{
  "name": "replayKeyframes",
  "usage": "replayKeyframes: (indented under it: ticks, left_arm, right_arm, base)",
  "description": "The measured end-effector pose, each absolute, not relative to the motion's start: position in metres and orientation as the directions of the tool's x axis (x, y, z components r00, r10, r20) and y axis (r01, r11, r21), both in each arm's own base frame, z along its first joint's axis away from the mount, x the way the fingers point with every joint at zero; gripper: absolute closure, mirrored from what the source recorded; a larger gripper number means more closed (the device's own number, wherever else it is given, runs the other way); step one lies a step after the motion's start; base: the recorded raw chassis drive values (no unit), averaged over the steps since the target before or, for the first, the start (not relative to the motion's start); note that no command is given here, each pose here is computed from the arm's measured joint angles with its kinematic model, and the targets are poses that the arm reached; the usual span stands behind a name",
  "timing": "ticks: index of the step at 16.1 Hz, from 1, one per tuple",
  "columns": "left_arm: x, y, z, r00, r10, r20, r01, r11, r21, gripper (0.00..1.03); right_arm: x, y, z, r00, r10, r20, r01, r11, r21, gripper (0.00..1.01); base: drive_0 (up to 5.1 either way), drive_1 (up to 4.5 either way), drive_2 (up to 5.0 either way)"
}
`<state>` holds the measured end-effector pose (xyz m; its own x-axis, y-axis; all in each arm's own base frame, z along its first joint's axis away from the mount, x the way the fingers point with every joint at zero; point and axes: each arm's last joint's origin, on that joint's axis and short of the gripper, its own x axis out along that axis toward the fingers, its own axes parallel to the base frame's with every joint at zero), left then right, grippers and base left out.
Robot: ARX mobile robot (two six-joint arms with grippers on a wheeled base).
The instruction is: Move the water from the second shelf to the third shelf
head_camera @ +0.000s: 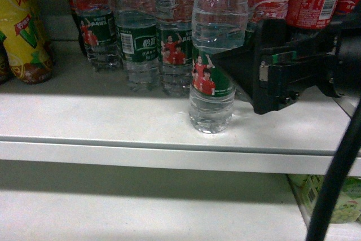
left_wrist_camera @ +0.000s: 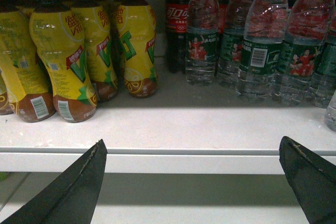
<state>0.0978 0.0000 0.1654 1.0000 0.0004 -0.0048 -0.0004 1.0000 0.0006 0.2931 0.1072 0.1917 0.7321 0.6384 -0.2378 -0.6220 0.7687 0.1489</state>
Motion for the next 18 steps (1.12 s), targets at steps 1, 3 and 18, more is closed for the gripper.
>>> replayKeyframes:
  ticks: [1, 3, 18]
  left_arm:
    - [0.098, 0.000, 0.165, 1.000, 0.000, -0.005, 0.000, 1.000, 0.001, 0.05]
    - [0.098, 0.000, 0.165, 1.000, 0.001, -0.005, -0.001, 1.000, 0.001, 0.05]
    - [0.098, 0.000, 0.165, 1.000, 0.001, -0.005, -0.001, 1.000, 0.001, 0.05]
  right_arm:
    - [0.295, 0.112, 0.191, 0.724, 0.645, -0.245, -0.627, 0.763, 0.156, 0.03]
    - [0.299, 0.119, 0.191, 0.715, 0.652, -0.252, -0.633, 0.757, 0.161, 0.03]
    - [0.335, 0.145, 0.183, 0.771, 0.572, -0.281, -0.510, 0.818, 0.266, 0.03]
  base:
    - [0.0, 0.00, 0.0]
    - [0.0, 0.00, 0.0]
    - [0.0, 0.00, 0.0]
